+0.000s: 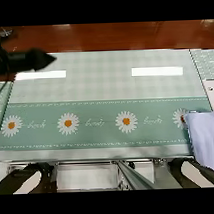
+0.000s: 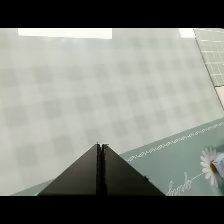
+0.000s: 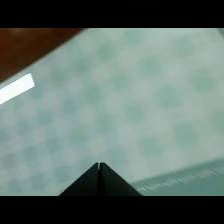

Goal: Fold the shirts.

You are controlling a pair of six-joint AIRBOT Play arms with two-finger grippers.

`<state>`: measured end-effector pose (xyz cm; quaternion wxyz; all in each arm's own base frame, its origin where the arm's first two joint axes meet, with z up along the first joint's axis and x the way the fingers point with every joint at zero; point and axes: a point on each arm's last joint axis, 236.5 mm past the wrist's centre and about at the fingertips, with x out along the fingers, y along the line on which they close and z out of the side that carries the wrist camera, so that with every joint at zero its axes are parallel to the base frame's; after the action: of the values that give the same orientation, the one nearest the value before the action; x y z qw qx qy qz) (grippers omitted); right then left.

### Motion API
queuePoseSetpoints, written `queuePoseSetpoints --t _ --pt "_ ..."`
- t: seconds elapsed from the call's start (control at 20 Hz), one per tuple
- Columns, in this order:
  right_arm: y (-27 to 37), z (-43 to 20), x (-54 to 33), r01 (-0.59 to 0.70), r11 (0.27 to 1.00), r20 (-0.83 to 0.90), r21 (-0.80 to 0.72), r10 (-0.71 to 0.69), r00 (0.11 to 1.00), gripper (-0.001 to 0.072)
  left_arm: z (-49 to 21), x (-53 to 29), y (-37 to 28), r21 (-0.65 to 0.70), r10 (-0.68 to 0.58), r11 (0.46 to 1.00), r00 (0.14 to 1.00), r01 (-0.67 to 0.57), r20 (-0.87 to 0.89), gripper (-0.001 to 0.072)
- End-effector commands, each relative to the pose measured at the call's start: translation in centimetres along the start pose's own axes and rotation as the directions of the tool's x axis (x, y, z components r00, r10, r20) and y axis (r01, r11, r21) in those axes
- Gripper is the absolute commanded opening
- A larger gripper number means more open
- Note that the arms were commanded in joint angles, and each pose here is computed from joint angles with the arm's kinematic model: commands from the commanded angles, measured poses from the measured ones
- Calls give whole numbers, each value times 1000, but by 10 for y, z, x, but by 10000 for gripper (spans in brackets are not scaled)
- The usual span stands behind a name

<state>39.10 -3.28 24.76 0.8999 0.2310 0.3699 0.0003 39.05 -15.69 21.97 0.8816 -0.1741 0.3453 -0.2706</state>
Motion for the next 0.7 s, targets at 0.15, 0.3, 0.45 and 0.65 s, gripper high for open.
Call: queuePoseSetpoints --t 0.15,0.3,0.45,0.65 --pt "76 -163 174 -19 902 -388 -431 -166 907 21 -49 41 54 225 362 923 901 -311 -239 21" --pt "9 -215 197 131 883 -500 -450 -371 783 22 -99 52 112 188 462 887 814 -422 -353 21" --pt "-4 -210 196 173 879 -496 -444 -403 770 22 -104 50 132 154 479 876 792 -457 -379 22" --pt "-7 -214 191 179 878 -515 -444 -414 751 22 -114 43 134 151 481 873 767 -464 -424 22"
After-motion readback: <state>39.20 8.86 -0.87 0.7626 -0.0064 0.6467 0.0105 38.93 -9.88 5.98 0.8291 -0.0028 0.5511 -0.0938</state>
